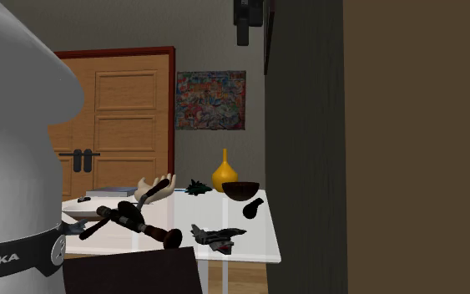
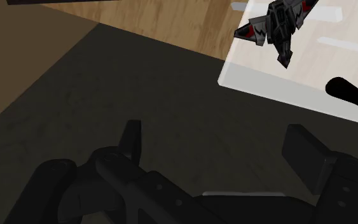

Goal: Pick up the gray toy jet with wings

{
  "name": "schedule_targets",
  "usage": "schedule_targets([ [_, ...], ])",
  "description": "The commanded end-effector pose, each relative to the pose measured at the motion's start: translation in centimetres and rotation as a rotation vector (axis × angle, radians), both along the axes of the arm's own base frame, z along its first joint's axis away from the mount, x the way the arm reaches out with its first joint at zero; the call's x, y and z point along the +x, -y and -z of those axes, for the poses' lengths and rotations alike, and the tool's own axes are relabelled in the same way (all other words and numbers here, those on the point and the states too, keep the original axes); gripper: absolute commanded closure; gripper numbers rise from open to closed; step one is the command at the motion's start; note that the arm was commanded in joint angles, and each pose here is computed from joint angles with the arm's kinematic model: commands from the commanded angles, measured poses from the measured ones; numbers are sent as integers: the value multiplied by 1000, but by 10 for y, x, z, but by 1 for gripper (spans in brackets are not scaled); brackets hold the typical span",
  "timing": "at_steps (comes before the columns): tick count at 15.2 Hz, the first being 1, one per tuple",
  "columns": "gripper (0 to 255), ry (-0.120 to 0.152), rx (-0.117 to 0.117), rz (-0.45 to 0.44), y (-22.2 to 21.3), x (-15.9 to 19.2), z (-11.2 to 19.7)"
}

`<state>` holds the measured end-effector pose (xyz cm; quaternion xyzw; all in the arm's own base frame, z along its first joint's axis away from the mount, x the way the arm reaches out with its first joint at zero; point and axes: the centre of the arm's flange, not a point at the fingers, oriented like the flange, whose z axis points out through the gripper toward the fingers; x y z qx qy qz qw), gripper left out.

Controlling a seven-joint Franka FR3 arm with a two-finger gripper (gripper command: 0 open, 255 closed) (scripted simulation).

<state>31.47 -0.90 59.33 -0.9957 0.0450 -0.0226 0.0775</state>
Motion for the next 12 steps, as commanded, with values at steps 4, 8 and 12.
schedule_targets([
  [4, 0, -15, -5, 0, -27, 11, 28],
  [8, 0, -35, -11, -1, -62, 25, 67],
  [12, 0, -55, -17, -2, -97, 39, 105],
])
